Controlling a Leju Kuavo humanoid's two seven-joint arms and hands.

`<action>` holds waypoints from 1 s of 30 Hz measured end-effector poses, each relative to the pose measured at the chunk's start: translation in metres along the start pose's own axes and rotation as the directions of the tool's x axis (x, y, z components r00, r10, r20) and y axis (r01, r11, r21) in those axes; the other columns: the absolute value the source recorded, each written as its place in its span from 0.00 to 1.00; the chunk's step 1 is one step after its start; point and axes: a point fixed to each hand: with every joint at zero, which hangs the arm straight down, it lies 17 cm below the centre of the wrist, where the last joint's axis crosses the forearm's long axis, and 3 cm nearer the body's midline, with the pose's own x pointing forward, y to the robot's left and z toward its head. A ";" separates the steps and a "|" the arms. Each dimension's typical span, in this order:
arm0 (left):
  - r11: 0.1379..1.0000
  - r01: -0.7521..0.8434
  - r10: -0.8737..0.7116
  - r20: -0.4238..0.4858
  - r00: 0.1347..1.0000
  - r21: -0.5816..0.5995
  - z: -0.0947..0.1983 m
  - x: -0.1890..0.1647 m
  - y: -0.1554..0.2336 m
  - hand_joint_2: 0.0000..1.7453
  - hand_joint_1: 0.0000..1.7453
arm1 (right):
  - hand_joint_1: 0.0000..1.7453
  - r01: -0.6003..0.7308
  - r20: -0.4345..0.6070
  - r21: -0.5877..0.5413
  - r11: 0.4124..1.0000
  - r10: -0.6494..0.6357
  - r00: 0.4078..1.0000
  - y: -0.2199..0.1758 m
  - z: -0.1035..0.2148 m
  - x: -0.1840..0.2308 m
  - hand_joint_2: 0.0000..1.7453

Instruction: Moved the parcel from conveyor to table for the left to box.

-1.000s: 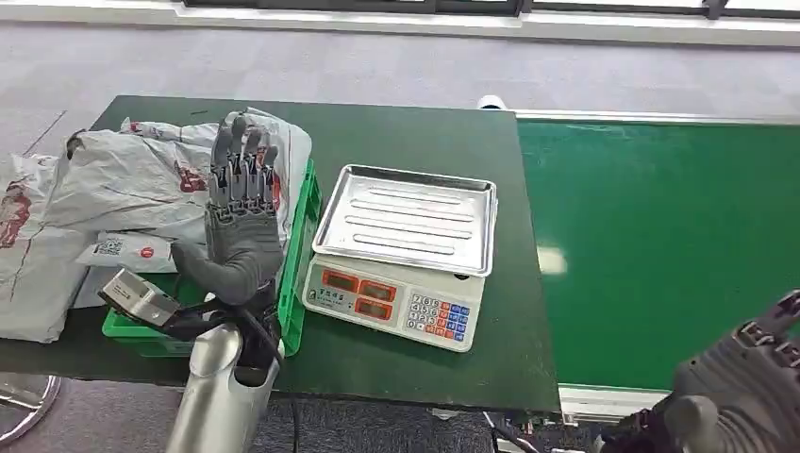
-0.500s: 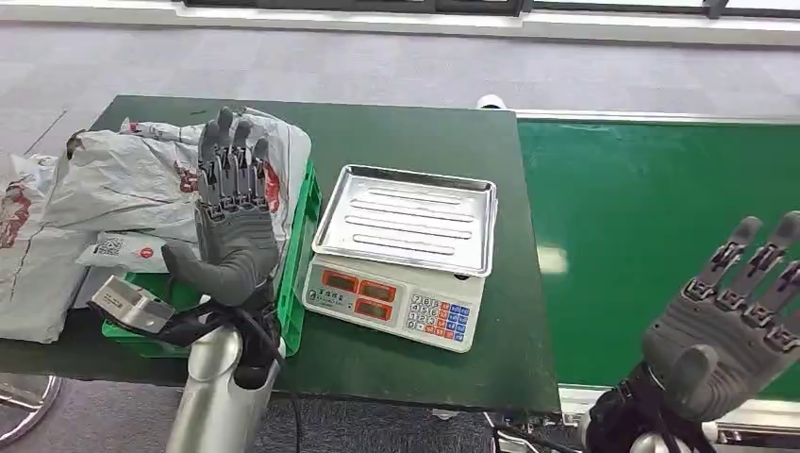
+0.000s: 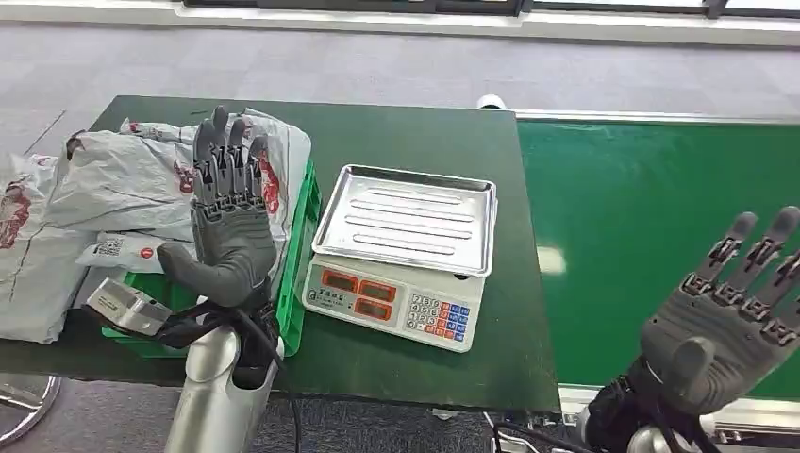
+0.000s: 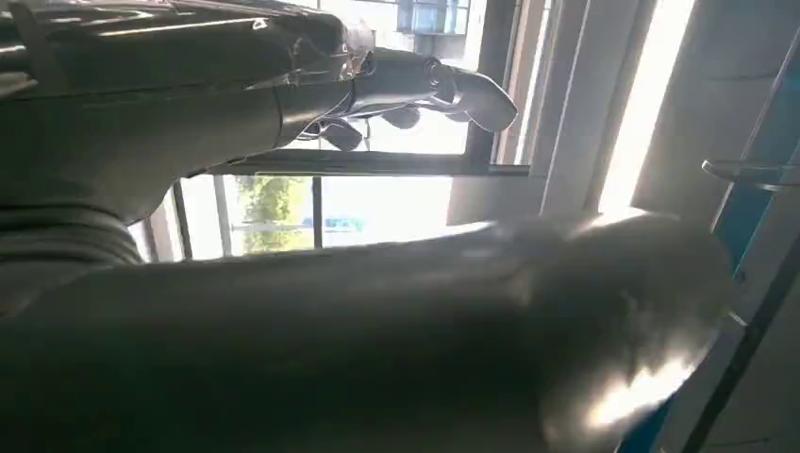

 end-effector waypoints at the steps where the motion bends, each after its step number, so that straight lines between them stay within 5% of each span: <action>1: 1.000 0.005 -0.005 0.000 1.000 0.004 0.000 0.000 0.001 0.00 0.00 | 0.00 0.000 0.001 0.001 1.000 0.000 1.000 0.000 -0.001 0.000 1.00; 7: 0.994 0.070 -0.069 -0.010 0.998 0.081 -0.001 -0.004 0.014 0.00 0.00 | 0.00 -0.015 0.019 -0.007 1.000 0.015 1.000 0.000 -0.004 0.002 1.00; 8: 0.993 0.075 -0.075 -0.011 0.997 0.091 -0.001 -0.005 0.016 1.00 0.00 | 0.00 -0.018 0.022 -0.011 1.000 0.018 1.000 -0.001 -0.004 0.002 1.00; 14: 0.993 0.068 -0.067 -0.018 0.998 0.099 0.000 -0.007 0.018 1.00 0.00 | 0.00 -0.061 0.042 -0.028 0.998 0.062 0.997 -0.002 -0.010 -0.001 1.00; 20: 0.988 0.107 -0.105 -0.023 0.994 0.111 0.001 -0.008 0.020 1.00 0.00 | 0.00 -0.482 0.229 -0.015 0.876 0.473 0.851 0.007 -0.006 0.013 1.00; 30: 0.984 0.123 -0.121 -0.023 0.992 0.128 0.001 -0.007 0.022 1.00 0.00 | 0.00 -0.583 0.176 -0.079 0.809 0.587 0.790 -0.005 -0.013 0.000 1.00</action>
